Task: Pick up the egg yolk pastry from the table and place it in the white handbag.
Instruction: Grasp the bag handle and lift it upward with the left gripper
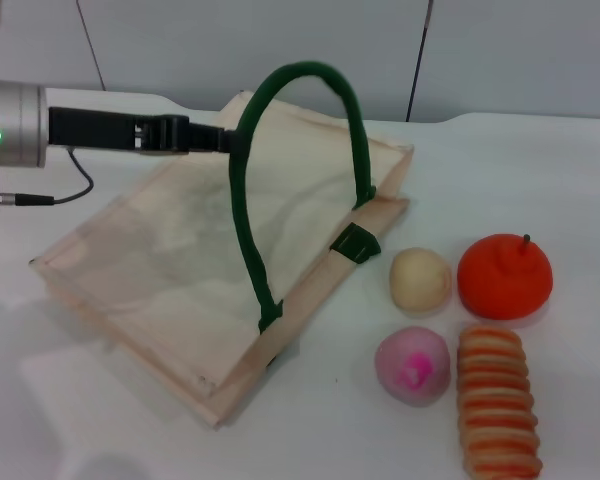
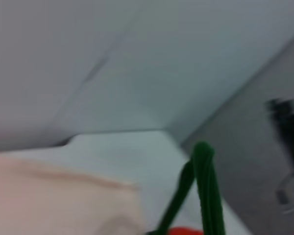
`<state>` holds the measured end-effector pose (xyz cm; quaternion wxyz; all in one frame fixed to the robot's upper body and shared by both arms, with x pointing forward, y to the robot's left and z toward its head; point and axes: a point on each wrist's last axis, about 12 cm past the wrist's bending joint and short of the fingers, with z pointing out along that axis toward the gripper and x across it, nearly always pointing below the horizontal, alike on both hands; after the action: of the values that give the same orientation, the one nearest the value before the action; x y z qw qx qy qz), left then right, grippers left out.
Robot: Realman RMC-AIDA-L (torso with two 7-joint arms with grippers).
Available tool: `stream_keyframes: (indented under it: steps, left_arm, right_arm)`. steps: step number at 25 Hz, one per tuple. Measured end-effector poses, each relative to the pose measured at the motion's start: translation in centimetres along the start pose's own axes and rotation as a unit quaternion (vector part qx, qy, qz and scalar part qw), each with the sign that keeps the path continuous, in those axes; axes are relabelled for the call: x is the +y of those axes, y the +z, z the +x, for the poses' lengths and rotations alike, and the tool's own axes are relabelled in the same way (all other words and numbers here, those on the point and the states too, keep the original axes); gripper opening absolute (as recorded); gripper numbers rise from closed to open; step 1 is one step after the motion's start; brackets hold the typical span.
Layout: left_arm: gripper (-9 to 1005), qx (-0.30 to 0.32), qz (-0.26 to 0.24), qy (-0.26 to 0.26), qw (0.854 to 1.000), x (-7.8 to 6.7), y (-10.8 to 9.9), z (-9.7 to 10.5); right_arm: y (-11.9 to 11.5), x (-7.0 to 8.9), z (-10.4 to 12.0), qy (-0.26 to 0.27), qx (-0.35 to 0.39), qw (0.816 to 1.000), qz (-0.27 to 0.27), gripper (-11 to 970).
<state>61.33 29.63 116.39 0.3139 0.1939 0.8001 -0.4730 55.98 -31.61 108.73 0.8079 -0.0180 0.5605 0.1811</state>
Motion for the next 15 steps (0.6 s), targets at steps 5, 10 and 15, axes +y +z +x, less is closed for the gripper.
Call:
stream_keyframes:
  steps: [5,10,15]
  left_arm:
    - [115,-0.023,0.058,0.029,0.998,-1.2,-0.6,-0.2]
    - [114,-0.040,0.089,0.047,0.994,-1.8,-1.2,-0.3]
    - [114,-0.059,0.122,0.071,0.988,-2.5,-1.8,-0.3]
  right_arm:
    - [0.0,0.0,0.0,-0.001,0.006,1.000,-0.009,869]
    - [0.3,0.1,0.2,-0.005,0.020,1.000,-0.019,869]
    - [0.4,0.2,0.3,-0.006,0.026,0.999,-0.026,869]
